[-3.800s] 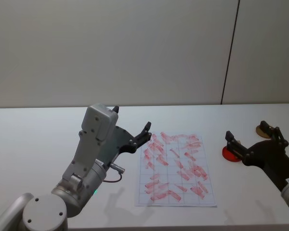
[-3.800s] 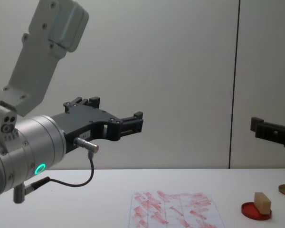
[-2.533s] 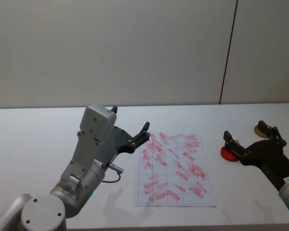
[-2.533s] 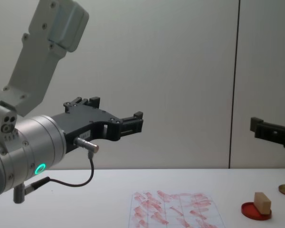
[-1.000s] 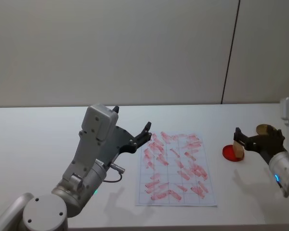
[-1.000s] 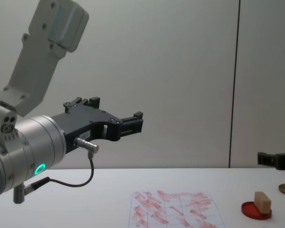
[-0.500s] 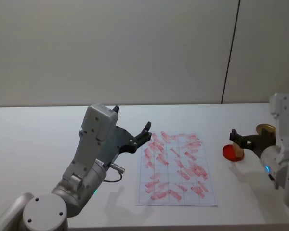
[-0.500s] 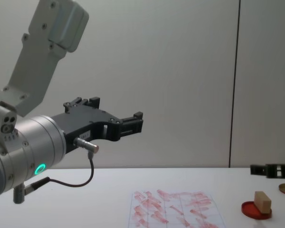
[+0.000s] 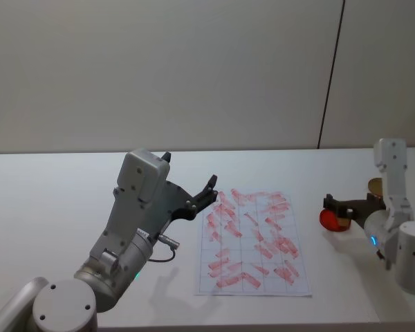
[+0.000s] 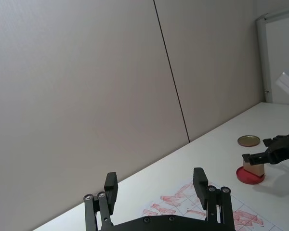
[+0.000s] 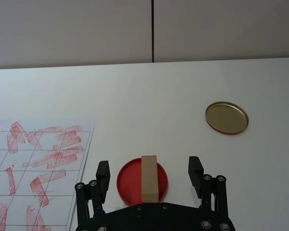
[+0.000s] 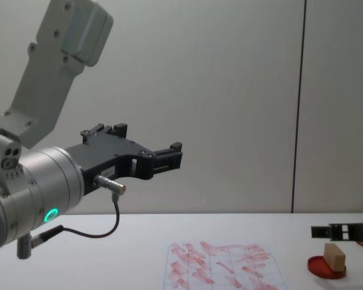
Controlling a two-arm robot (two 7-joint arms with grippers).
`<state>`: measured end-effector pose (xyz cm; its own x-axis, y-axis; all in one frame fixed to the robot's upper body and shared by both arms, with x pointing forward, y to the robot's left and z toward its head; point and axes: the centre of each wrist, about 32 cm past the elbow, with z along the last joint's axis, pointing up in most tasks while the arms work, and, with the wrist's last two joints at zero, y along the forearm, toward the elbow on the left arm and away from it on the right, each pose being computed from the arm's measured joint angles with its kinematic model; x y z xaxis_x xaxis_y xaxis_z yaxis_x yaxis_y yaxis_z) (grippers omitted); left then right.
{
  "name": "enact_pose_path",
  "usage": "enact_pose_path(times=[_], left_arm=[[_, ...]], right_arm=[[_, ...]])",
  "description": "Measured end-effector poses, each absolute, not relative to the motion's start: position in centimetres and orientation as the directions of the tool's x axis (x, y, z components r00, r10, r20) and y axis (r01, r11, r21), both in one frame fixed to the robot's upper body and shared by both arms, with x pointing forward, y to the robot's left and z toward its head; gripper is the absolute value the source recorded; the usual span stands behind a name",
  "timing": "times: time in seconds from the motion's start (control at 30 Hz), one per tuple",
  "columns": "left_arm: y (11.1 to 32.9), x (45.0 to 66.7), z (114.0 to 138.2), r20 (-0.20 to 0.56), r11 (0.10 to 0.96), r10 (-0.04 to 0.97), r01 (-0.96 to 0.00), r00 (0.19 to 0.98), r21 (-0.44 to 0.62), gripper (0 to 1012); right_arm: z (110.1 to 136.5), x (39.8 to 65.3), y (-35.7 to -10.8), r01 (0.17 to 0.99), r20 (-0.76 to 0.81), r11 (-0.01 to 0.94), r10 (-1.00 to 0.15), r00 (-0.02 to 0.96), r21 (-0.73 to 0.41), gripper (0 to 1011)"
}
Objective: Use the one hand to pick up the stamp and affix it onto the A4 paper.
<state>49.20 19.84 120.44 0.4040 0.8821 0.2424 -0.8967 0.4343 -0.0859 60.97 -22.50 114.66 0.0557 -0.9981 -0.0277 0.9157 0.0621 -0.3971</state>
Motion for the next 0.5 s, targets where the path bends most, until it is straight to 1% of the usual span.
enact_pose_path(times=[0.23,0.37,0.5], left_arm=[[19.8,49.2,120.4,0.242,0.434,0.882,-0.897,0.404,-0.086,993],[19.8,49.2,120.4,0.242,0.434,0.882,-0.897,0.404,-0.086,993],[19.8,49.2,120.4,0.242,0.434,0.882,-0.897,0.404,-0.086,993]], right_arm=[[113.9,61.8,-22.3,0.904,-0.027,0.064,-0.998,0.058,-0.424,999],[113.6,62.2,-22.2,0.898,-0.024,0.063,-0.998,0.059,-0.435,929],[113.3,62.4,-22.1,0.893,-0.018,0.06,-0.998,0.058,-0.447,818]])
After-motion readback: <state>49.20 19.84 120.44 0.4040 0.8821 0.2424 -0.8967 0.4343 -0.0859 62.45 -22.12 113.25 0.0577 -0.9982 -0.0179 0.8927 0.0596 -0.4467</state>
